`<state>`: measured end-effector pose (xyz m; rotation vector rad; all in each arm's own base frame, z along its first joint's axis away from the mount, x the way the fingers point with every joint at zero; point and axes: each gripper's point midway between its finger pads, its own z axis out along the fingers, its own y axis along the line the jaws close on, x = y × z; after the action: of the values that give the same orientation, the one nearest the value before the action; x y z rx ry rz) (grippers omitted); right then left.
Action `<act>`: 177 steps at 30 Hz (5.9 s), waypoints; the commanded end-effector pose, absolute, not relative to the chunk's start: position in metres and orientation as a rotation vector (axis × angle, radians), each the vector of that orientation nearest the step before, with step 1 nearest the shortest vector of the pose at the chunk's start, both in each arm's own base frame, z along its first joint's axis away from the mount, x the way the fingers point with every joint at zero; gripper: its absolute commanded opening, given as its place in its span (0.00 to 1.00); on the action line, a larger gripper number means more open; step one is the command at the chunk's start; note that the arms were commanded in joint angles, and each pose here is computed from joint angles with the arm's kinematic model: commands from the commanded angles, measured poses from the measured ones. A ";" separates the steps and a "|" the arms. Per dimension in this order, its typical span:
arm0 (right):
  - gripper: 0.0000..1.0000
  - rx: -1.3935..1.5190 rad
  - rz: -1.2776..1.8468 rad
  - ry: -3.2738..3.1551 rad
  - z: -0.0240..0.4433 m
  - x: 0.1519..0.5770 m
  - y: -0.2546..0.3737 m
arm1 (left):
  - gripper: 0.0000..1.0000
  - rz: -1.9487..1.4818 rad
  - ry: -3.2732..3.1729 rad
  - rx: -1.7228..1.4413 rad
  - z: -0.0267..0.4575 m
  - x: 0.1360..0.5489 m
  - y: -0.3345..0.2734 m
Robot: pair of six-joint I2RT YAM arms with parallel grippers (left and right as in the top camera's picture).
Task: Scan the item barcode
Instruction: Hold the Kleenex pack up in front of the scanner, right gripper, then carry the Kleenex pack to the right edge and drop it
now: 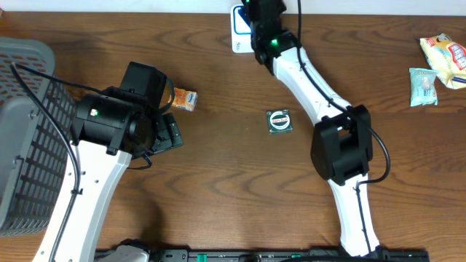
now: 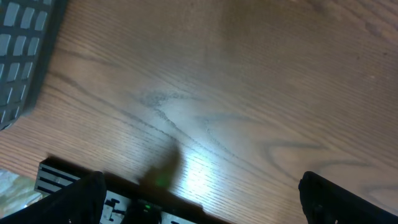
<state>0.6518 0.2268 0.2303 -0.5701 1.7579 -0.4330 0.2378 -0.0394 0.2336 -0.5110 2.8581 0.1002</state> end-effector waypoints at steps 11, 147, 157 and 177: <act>0.01 -0.936 -0.637 1.686 0.163 0.664 0.242 | 0.98 0.098 2.847 -0.530 0.236 0.237 -0.038; 0.01 0.423 -0.138 2.716 0.016 0.530 -0.144 | 0.98 0.098 2.847 -0.530 0.236 0.237 -0.038; 0.01 0.566 -0.488 2.706 0.022 0.502 -0.210 | 0.98 0.098 2.847 -0.530 0.236 0.237 -0.038; 0.46 0.250 0.226 2.582 0.123 0.549 -0.074 | 0.98 0.098 2.847 -0.530 0.236 0.237 -0.038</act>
<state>0.5264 -0.1384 0.0600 0.4125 2.7118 -0.1372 0.2377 -0.0395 0.2336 -0.5110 2.8586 0.1000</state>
